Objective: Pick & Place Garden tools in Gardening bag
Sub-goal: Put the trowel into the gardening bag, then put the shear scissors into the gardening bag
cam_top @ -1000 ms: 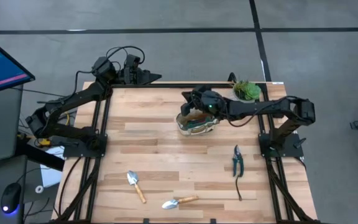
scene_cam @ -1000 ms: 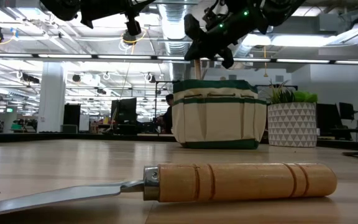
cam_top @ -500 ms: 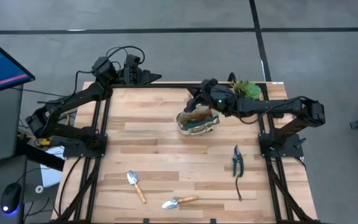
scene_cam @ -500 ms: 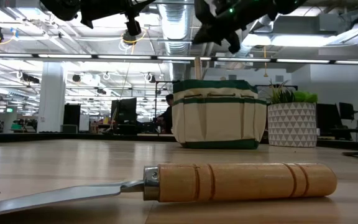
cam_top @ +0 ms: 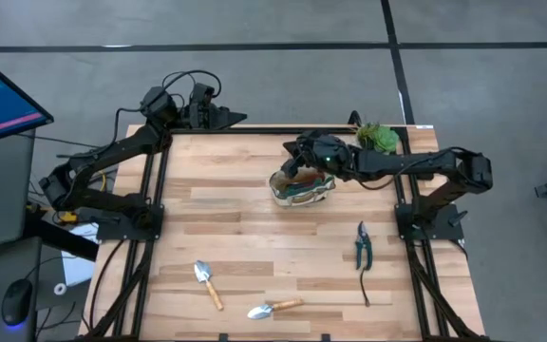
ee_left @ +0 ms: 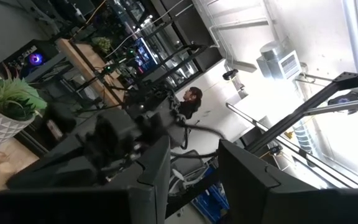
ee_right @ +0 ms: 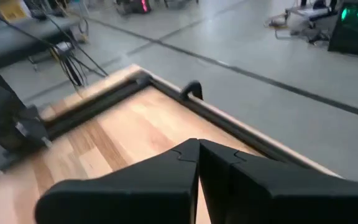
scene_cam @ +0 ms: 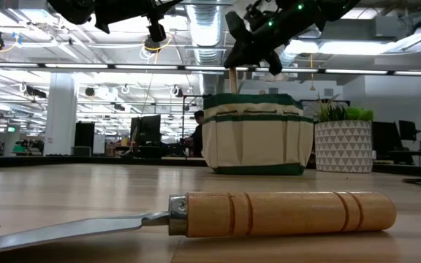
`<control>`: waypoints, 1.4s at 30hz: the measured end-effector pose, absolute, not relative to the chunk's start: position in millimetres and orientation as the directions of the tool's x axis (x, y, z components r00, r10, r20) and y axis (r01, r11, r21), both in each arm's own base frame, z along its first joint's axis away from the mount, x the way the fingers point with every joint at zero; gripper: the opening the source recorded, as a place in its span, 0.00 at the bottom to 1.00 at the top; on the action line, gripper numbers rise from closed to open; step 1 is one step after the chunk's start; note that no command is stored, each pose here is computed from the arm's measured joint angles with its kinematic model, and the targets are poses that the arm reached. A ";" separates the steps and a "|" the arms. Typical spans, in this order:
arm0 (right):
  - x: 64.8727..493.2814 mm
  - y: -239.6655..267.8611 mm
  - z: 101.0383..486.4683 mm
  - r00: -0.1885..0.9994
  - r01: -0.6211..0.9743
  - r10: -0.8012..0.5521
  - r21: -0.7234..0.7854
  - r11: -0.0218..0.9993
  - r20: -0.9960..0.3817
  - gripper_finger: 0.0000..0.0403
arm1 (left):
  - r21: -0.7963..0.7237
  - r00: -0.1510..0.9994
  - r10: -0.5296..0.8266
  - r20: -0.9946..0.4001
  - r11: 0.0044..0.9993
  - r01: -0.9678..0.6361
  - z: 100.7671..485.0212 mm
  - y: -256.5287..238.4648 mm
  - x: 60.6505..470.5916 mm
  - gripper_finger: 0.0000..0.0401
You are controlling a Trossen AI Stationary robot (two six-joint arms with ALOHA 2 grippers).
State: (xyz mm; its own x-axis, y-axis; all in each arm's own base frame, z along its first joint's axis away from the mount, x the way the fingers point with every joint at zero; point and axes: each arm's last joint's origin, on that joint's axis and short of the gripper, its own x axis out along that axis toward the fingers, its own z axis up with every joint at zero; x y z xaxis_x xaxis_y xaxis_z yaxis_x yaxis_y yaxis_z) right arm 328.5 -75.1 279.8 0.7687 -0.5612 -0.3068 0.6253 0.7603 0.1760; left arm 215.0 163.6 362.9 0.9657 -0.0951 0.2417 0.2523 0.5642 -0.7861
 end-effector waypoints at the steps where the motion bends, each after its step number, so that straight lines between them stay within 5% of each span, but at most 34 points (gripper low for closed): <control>1: 328.3 -74.9 284.3 0.779 0.617 -0.562 0.181 0.766 -0.278 0.00 | -0.786 0.966 -0.095 0.242 0.564 0.252 362.9 163.6 215.0 0.27; 5: 322.1 -74.5 299.8 0.789 0.611 -0.577 0.165 0.774 -0.213 0.00 | -0.786 0.966 -0.095 0.242 0.564 0.252 362.9 163.6 215.0 0.27; 24: 319.0 -80.4 272.9 0.709 0.656 -0.572 0.090 0.749 -0.413 0.00 | -0.787 0.966 -0.096 0.241 0.564 0.252 362.8 163.6 215.0 0.27; 31: 313.5 -76.6 294.1 0.755 0.634 -0.578 0.123 0.763 -0.309 0.00 | -0.787 0.966 -0.096 0.241 0.564 0.252 362.8 163.5 215.0 0.27; 37: 286.3 -57.1 326.9 0.777 0.619 -0.577 0.141 0.772 -0.252 0.00 | -0.785 0.966 -0.110 0.236 0.563 0.256 362.7 164.2 214.1 0.27; 42: 245.4 -32.8 335.5 0.759 0.631 -0.516 0.255 0.733 -0.397 0.00 | -0.776 0.960 -0.175 0.219 0.565 0.280 364.9 164.8 207.9 0.27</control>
State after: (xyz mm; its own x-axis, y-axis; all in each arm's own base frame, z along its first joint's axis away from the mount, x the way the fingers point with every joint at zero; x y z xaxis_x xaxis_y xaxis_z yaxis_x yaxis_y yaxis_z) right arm 245.4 -32.8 335.5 0.7590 -0.5160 -0.3971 0.6312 0.7326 0.2547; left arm 207.9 164.8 364.9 0.9600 -0.1746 0.2190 0.2798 0.5654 -0.7759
